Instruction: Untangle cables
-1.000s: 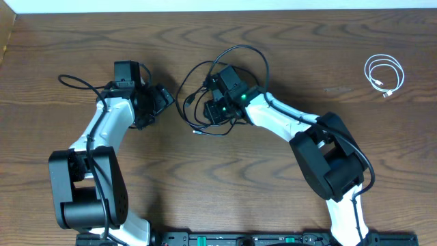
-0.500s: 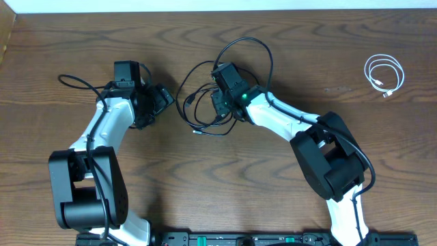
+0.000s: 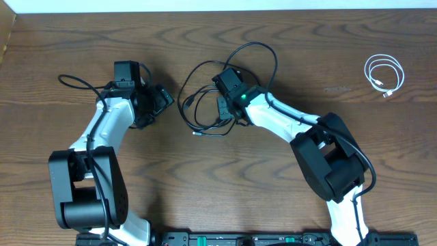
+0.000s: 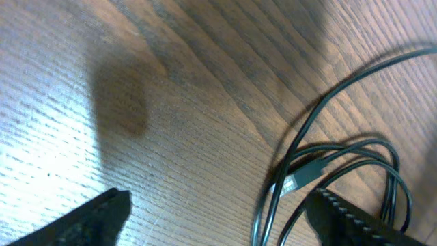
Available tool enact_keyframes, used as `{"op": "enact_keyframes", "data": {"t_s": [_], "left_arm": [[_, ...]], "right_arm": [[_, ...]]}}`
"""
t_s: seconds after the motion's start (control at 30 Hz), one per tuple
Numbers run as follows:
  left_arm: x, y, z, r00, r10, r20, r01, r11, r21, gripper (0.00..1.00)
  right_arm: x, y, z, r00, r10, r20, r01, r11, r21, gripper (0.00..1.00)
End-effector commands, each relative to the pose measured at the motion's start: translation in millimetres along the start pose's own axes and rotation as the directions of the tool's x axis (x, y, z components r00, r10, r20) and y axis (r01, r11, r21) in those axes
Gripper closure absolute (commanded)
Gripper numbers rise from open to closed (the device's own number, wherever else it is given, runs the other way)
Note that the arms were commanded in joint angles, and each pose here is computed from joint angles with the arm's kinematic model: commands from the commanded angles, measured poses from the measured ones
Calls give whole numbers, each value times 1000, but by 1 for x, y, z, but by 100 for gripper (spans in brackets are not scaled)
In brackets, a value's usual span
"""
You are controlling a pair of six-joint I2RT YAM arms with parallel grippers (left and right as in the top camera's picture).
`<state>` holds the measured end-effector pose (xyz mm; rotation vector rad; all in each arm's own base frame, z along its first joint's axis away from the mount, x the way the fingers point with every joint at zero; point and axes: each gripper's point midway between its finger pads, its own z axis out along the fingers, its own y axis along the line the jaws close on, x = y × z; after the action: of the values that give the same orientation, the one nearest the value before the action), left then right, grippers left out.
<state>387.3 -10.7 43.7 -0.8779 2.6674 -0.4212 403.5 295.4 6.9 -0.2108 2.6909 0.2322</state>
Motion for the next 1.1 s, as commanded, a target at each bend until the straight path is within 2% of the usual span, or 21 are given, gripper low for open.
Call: {"op": "enact_keyframes", "data": {"t_s": [0.0, 0.1, 0.27, 0.5, 0.6, 0.97, 1.07], "left_arm": [[0, 2, -2, 1000, 6, 5, -6, 1000, -9, 22], [1, 2, -2, 1000, 6, 3, -6, 1000, -10, 32], [1, 3, -2, 1000, 6, 3, -6, 1000, -10, 37], [1, 3, -2, 1000, 6, 3, -6, 1000, -11, 36], [1, 3, -2, 1000, 6, 3, -6, 1000, -10, 36], [0, 3, -2, 999, 43, 3, -43, 999, -10, 36], [0, 3, -2, 999, 52, 3, -52, 999, -11, 36]], "right_arm": [[-3, 21, -12, 1000, 13, 13, -13, 998, -60, 99], [-2, 26, -12, 1000, 7, 12, -6, 997, -73, 99], [-10, 39, -26, 999, 9, 31, -5, 989, -144, 99], [-27, 74, -54, 997, 8, 72, 16, 946, -324, 99], [-28, 87, -59, 995, -42, 88, 73, 919, -389, 99], [-21, 93, -58, 994, -74, 83, 101, 914, -392, 99], [-19, 95, -59, 985, -134, 106, 165, 905, -391, 99]]}}
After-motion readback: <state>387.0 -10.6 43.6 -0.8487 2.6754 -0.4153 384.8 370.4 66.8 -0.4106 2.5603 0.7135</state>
